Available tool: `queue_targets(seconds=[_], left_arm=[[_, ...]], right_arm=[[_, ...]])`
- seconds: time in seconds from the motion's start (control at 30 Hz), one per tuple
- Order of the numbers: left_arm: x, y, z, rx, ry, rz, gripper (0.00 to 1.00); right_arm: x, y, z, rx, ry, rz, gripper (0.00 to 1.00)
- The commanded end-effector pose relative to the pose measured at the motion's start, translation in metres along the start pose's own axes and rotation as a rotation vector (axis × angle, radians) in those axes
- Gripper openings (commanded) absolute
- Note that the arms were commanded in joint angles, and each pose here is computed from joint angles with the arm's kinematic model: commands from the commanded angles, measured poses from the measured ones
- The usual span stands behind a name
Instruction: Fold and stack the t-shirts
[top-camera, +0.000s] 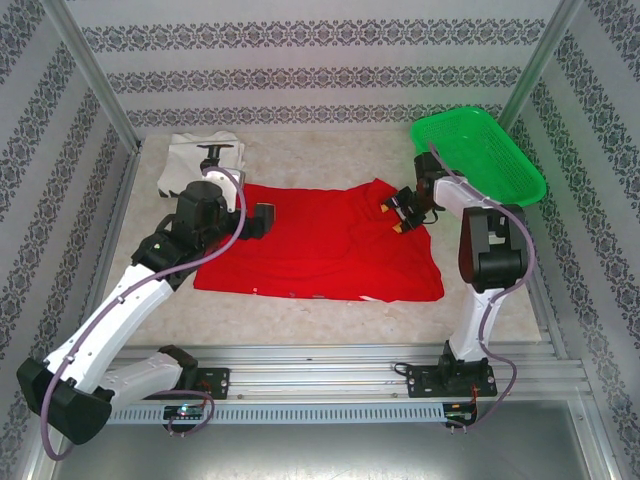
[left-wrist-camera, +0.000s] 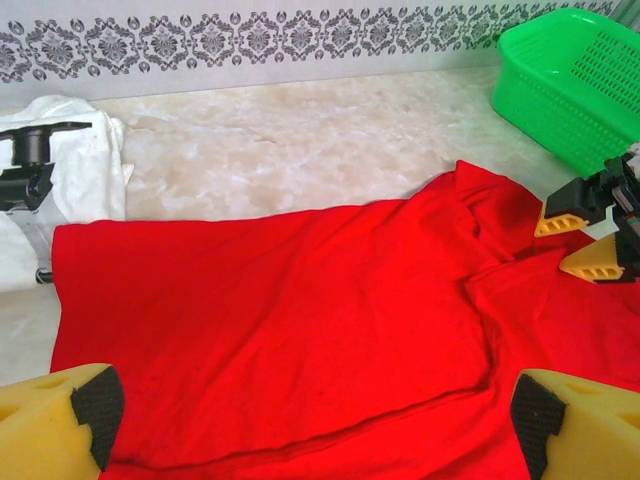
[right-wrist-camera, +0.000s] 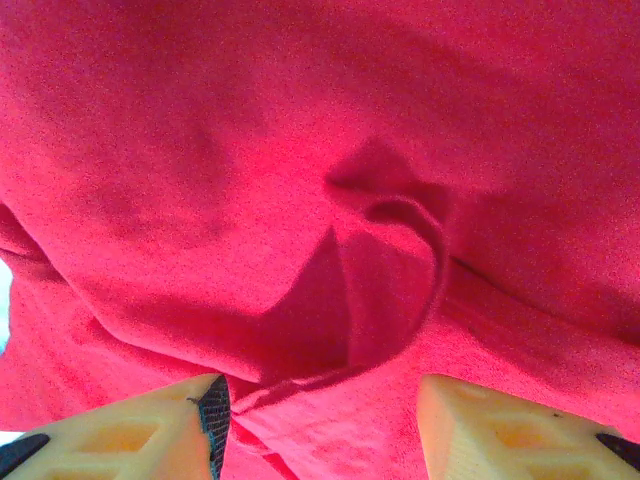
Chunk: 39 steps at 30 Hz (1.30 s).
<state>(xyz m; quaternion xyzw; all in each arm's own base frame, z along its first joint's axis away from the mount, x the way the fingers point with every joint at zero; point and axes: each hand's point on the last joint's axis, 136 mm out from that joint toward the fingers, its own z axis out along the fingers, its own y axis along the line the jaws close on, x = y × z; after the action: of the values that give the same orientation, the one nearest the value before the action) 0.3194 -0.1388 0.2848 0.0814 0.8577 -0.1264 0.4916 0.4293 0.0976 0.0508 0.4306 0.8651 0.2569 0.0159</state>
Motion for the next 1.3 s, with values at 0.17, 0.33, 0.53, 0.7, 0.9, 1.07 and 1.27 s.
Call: queue_targets(seconds=[0.17,0.33,0.53,0.7,0.9,1.07,1.27], left_arm=[[0.004,0.002,-0.006,-0.015,-0.013,0.032,1.0],[0.007,0.004,-0.004,-0.025,-0.006,0.031,1.0],[0.011,0.004,-0.004,-0.019,0.001,0.019,1.0],[0.014,0.004,-0.004,-0.018,0.005,0.012,1.0],[0.018,0.002,-0.003,-0.004,0.015,-0.001,1.0],[0.023,0.0,-0.001,0.013,0.03,-0.017,1.0],[0.035,-0.002,0.004,0.02,0.069,-0.046,1.0]], right_arm=[[-0.004,-0.015,0.014,0.045,0.025,0.064,0.49],[-0.006,-0.014,0.015,0.042,0.02,0.062,0.31],[-0.011,0.002,0.014,0.037,0.017,0.008,0.1],[-0.013,0.016,0.009,0.036,0.002,-0.046,0.07],[-0.008,0.027,0.02,0.044,0.036,-0.104,0.1],[0.0,0.042,0.027,0.012,0.063,-0.171,0.22],[0.0,0.065,0.009,-0.015,0.029,-0.312,0.39]])
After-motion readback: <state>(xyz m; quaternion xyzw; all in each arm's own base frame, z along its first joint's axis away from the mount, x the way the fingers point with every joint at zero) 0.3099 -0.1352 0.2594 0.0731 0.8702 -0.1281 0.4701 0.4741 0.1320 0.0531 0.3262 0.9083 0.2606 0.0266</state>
